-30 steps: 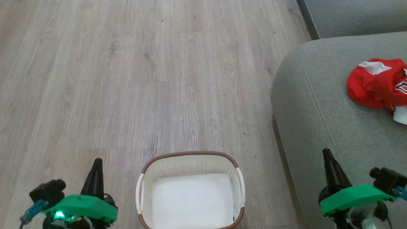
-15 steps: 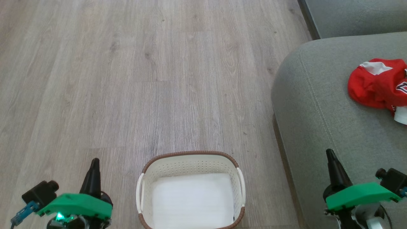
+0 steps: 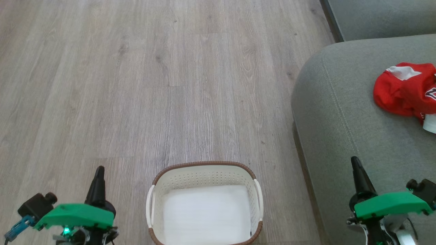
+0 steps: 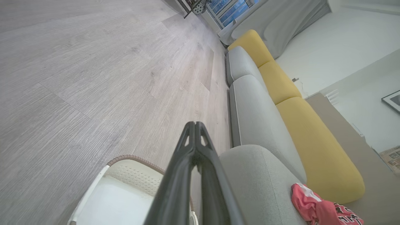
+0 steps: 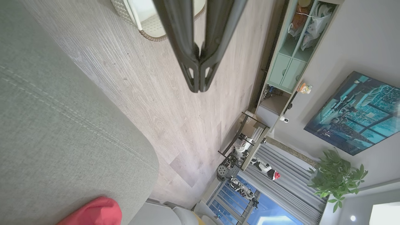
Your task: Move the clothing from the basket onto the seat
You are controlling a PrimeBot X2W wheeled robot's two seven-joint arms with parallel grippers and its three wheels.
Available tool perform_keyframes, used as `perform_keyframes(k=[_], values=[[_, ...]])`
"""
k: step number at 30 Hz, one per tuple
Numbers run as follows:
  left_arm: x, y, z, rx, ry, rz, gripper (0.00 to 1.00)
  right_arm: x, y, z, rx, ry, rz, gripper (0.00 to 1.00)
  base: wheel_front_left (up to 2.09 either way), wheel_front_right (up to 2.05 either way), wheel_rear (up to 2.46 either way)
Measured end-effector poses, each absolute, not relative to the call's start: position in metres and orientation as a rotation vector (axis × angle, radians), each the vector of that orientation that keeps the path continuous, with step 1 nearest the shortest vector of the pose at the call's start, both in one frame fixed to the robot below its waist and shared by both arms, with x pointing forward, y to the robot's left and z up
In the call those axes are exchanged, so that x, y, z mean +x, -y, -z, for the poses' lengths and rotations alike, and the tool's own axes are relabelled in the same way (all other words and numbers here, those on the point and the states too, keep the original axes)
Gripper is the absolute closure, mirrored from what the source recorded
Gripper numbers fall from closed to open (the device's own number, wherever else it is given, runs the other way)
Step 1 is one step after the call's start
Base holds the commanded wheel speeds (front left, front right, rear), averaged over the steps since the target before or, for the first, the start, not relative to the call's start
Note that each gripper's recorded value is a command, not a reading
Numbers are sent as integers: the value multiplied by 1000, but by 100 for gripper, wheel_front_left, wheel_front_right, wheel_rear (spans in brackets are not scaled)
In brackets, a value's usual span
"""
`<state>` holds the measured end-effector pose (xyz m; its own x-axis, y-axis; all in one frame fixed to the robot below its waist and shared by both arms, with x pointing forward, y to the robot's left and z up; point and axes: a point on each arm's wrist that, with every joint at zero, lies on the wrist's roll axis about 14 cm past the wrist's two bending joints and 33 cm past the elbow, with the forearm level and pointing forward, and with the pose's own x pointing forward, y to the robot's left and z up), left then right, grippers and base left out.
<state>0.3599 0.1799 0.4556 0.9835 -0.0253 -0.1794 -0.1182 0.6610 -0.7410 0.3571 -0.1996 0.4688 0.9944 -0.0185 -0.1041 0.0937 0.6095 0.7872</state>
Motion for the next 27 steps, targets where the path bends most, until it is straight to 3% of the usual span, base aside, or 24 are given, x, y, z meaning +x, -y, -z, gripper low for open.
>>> perform_keyframes(k=[27], values=[[365, -185, -461, -1165, -164, -79, 100, 363, 207, -469, 1193, -86, 100, 100, 0, 0, 0]])
